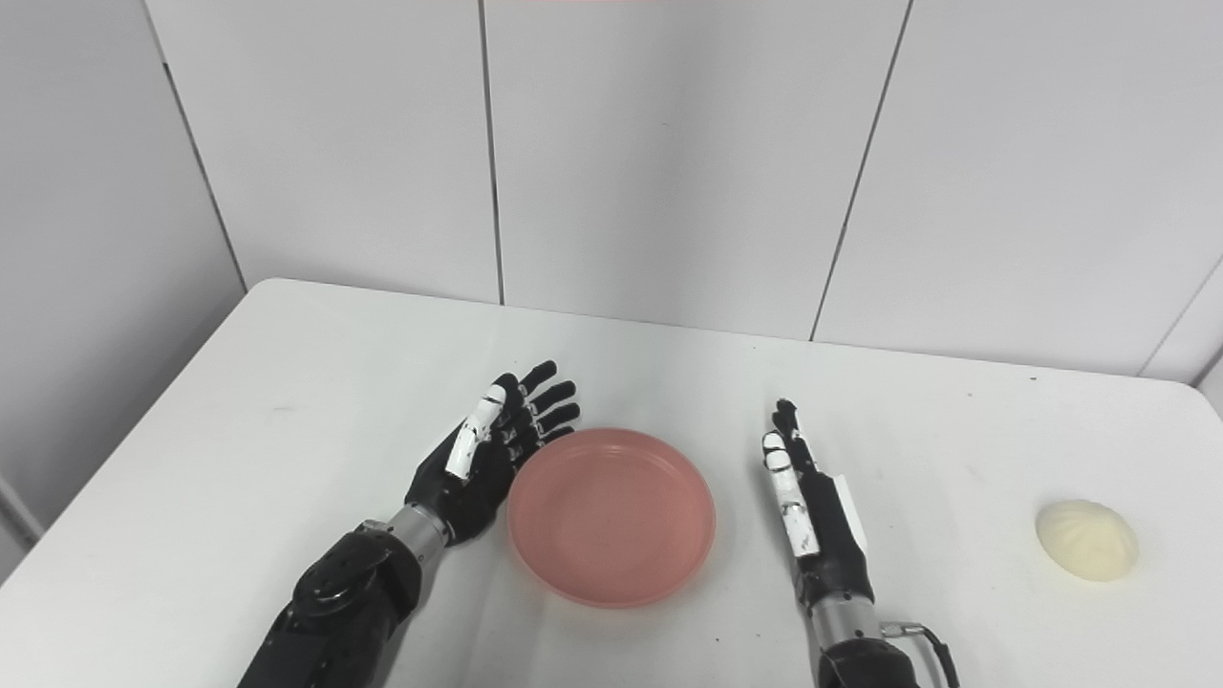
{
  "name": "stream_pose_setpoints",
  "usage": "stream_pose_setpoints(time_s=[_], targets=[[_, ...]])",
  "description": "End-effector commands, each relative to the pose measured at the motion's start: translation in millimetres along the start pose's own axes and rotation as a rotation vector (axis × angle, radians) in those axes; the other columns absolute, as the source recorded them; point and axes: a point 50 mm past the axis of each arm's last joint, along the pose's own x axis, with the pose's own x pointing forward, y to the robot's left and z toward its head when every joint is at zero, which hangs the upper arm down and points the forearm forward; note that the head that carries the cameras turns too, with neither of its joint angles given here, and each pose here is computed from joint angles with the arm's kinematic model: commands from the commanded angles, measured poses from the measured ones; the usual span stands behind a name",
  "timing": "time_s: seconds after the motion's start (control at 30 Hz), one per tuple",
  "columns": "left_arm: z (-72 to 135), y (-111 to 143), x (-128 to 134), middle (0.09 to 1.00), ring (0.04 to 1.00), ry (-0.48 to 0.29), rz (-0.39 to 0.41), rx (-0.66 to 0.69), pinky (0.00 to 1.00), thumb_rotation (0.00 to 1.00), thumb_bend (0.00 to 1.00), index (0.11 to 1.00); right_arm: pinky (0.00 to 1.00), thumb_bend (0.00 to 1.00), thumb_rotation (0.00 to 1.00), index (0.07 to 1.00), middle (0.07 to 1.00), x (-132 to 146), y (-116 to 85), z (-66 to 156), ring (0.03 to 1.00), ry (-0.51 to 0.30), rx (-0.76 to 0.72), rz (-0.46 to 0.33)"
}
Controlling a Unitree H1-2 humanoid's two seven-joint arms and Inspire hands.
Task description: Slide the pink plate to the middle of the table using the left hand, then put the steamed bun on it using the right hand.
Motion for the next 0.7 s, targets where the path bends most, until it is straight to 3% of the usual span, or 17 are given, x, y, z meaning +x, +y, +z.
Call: stream_pose_setpoints(time_s=[0.0, 0.27, 0.4, 0.5, 0.6, 0.67], targets=[[-53, 13, -28, 0.939, 0.929, 0.216, 0.065, -0.044, 0.93, 1.00, 0.45, 0.945, 1.00, 0.23, 1.00, 1.000, 1.000, -4, 11, -14, 0.998, 0.100, 0.019, 0.024], [-55, 19, -31, 0.927, 0.919, 0.221, 0.073, -0.055, 0.92, 1.00, 0.45, 0.931, 0.99, 0.24, 1.00, 1.000, 1.000, -2, 14, -15, 0.997, 0.105, 0.026, 0.015], [-57, 25, -30, 0.929, 0.919, 0.223, 0.067, -0.057, 0.92, 1.00, 0.46, 0.930, 0.99, 0.27, 1.00, 1.000, 0.996, 5, 13, -14, 0.989, 0.068, -0.010, -0.008], [-59, 31, -28, 0.923, 0.913, 0.223, 0.066, -0.056, 0.91, 1.00, 0.46, 0.927, 0.97, 0.30, 1.00, 0.997, 0.990, 9, 12, -3, 0.981, 0.049, -0.024, -0.027], [-61, 37, -28, 0.917, 0.908, 0.216, 0.063, -0.055, 0.90, 1.00, 0.47, 0.921, 0.96, 0.38, 0.96, 1.000, 0.994, 10, 9, 11, 0.984, -0.004, -0.070, -0.031], [-62, 41, -29, 0.912, 0.901, 0.214, 0.064, -0.052, 0.89, 1.00, 0.47, 0.914, 0.90, 0.49, 0.94, 0.993, 0.969, 12, 4, 22, 0.942, -0.047, -0.143, -0.036]])
